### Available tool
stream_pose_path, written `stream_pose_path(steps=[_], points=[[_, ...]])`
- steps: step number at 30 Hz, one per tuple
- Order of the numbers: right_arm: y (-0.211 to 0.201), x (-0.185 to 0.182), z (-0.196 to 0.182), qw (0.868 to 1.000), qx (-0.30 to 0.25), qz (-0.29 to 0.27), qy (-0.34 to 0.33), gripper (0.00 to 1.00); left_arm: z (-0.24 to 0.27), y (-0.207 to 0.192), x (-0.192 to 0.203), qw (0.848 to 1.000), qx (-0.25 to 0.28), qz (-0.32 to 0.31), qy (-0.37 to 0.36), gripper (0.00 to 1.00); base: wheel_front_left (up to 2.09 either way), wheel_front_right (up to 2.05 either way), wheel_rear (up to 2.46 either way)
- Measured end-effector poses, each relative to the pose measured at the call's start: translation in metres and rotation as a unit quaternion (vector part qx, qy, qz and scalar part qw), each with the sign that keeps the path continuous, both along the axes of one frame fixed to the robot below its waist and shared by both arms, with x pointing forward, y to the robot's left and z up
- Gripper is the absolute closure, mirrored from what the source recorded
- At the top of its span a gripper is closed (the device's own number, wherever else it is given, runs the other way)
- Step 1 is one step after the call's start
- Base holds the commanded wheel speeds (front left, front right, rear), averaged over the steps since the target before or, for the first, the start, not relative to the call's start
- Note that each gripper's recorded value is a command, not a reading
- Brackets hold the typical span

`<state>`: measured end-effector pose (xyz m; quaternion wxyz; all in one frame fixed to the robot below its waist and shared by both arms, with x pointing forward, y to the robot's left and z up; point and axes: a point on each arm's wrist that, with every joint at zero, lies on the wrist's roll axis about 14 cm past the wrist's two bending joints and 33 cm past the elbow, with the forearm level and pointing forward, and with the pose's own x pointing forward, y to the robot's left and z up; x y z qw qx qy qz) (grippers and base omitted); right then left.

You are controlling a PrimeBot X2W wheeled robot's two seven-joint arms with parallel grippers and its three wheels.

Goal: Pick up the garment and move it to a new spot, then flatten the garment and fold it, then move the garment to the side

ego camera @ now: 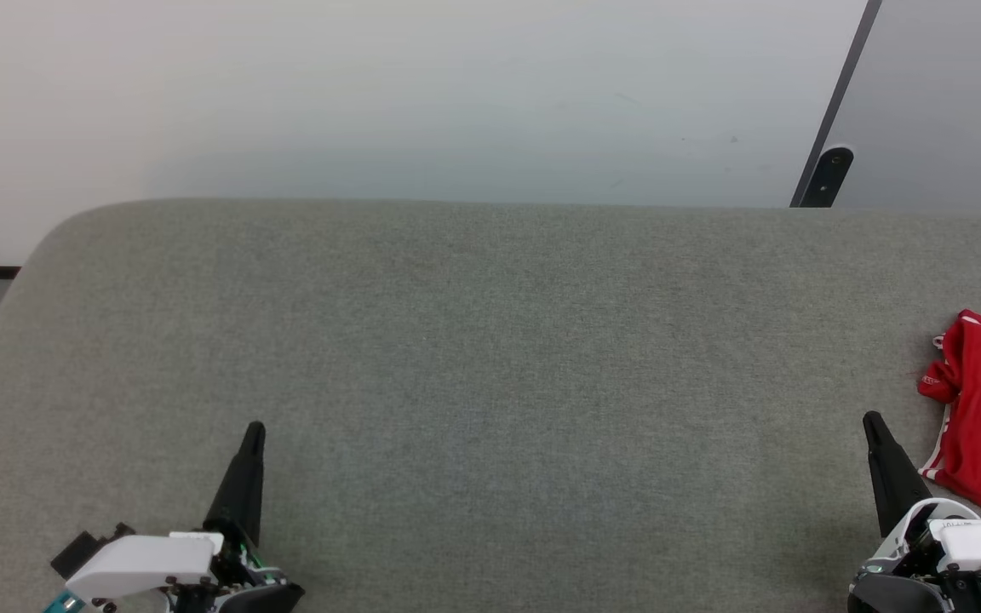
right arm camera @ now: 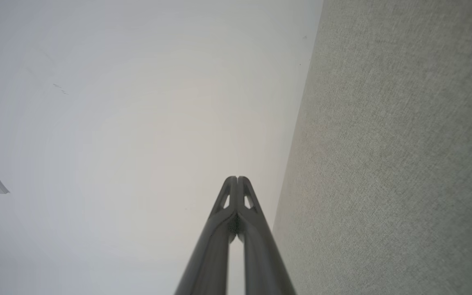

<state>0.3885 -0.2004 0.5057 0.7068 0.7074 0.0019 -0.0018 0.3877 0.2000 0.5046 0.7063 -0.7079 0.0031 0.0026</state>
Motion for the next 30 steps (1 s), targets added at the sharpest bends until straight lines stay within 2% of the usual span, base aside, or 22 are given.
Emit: stream_pose_path(steps=[30], points=[[0.0001, 0.0, 0.0, 1.0, 0.0, 0.0, 0.0, 1.0, 0.0002, -0.0001, 0.0001, 1.0, 0.0, 0.0, 0.0, 1.0, 0.0, 0.0, 0.0]])
